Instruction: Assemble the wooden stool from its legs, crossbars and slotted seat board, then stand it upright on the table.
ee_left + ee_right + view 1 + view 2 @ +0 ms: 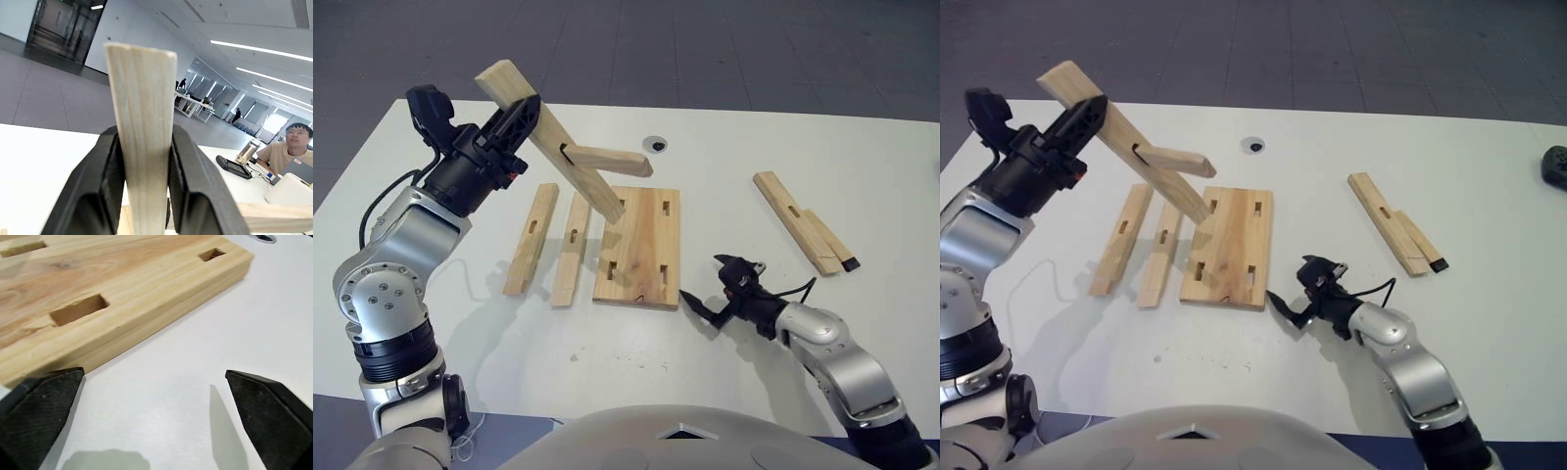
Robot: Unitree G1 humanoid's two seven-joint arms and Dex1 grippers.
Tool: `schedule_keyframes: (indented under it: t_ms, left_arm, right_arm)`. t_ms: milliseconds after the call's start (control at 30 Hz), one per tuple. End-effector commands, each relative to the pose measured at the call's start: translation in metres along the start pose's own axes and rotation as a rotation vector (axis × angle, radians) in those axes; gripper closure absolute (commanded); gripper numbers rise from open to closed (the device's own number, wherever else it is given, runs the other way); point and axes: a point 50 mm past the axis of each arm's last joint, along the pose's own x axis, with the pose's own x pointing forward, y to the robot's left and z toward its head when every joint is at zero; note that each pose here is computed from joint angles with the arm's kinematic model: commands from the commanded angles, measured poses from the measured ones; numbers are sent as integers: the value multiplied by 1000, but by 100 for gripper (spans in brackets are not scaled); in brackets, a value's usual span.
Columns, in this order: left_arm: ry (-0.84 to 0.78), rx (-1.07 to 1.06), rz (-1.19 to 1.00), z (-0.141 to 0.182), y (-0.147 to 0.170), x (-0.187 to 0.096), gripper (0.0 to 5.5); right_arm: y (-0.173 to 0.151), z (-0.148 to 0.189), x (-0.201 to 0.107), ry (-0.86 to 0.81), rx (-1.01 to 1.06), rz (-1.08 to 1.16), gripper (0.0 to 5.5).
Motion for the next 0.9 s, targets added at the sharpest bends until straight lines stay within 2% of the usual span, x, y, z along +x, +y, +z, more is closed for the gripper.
schedule_keyframes:
  t_ms: [33,200,400,667,900]
  left_arm:
    - [168,17,-147,-6,-10,4,445]
    - [257,99,-103,-4,5,-5,445]
    - [145,117,-35,19,13,-7,445]
    - [155,82,74,-8,22,-27,445]
    - [91,92,143,-8,29,-35,445]
  right_arm:
    - [26,23,19,-177,103,17,10]
    - [29,26,24,-244,149,-43,10]
    - [19,6,6,-210,172,-141,10]
    - [10,5,-1,-202,167,-161,10]
    - [2,7,-4,-197,145,-143,10]
